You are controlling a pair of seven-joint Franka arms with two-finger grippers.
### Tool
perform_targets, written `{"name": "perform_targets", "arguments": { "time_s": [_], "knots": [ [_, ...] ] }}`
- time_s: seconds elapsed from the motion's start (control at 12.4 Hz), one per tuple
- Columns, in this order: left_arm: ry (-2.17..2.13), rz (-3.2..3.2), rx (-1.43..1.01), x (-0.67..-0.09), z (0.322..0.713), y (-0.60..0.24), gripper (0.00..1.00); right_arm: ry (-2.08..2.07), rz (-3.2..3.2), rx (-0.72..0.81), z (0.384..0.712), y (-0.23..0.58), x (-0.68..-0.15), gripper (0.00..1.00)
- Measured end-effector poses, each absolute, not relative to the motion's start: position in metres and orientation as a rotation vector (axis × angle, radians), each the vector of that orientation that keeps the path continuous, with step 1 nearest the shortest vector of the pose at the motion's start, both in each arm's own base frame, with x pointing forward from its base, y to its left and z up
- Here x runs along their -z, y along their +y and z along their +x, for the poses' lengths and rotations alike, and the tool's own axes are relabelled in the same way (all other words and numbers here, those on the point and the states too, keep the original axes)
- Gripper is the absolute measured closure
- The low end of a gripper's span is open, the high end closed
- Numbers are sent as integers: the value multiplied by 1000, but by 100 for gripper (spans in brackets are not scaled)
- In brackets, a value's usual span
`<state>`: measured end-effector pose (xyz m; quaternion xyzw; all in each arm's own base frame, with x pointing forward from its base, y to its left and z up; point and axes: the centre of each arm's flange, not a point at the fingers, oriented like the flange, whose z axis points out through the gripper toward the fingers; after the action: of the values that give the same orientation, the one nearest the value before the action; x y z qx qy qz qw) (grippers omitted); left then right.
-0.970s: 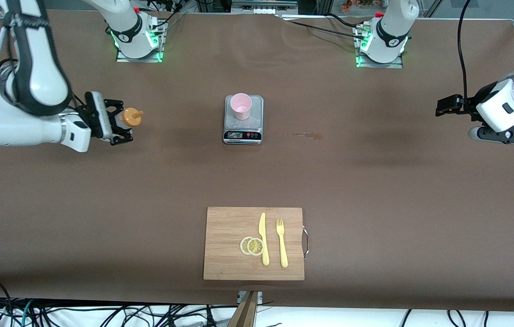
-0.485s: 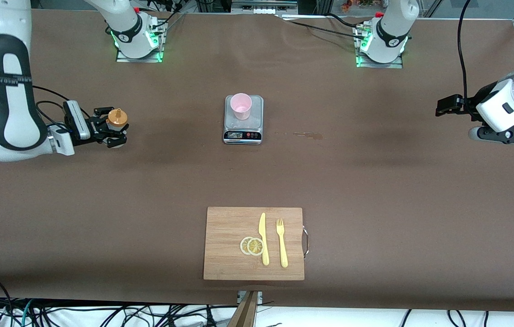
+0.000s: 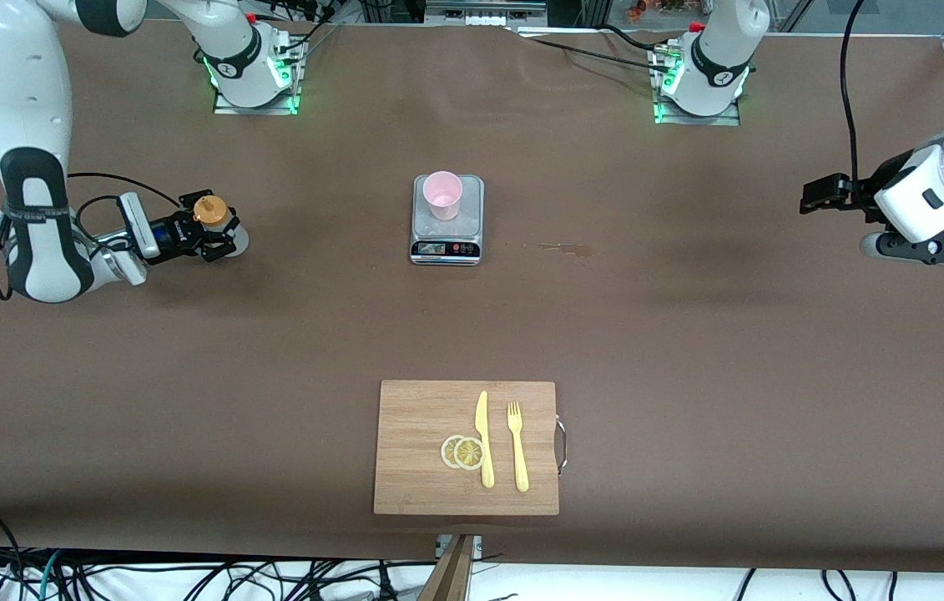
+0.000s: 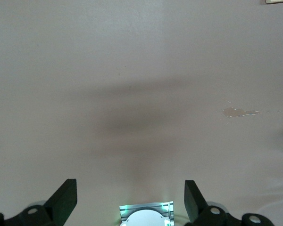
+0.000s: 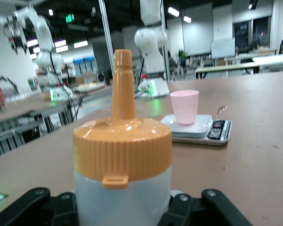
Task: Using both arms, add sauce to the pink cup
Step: 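Carry the bottle with the right gripper back beside the scale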
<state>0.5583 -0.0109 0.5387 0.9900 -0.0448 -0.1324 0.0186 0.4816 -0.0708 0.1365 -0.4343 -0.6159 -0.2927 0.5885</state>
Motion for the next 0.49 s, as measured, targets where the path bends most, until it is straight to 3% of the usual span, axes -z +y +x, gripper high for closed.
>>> {"name": "perform_targets", "arguments": {
  "time_s": [0.24,0.49],
  "knots": [
    [-139,3074,411,-539,558,-11,0,-1407,-1013,672,484,-75,-117,77],
    [-139,3074,411,-539,558,-11,0,-1386,-1003,666,481,-74,-112,43]
  ]
}}
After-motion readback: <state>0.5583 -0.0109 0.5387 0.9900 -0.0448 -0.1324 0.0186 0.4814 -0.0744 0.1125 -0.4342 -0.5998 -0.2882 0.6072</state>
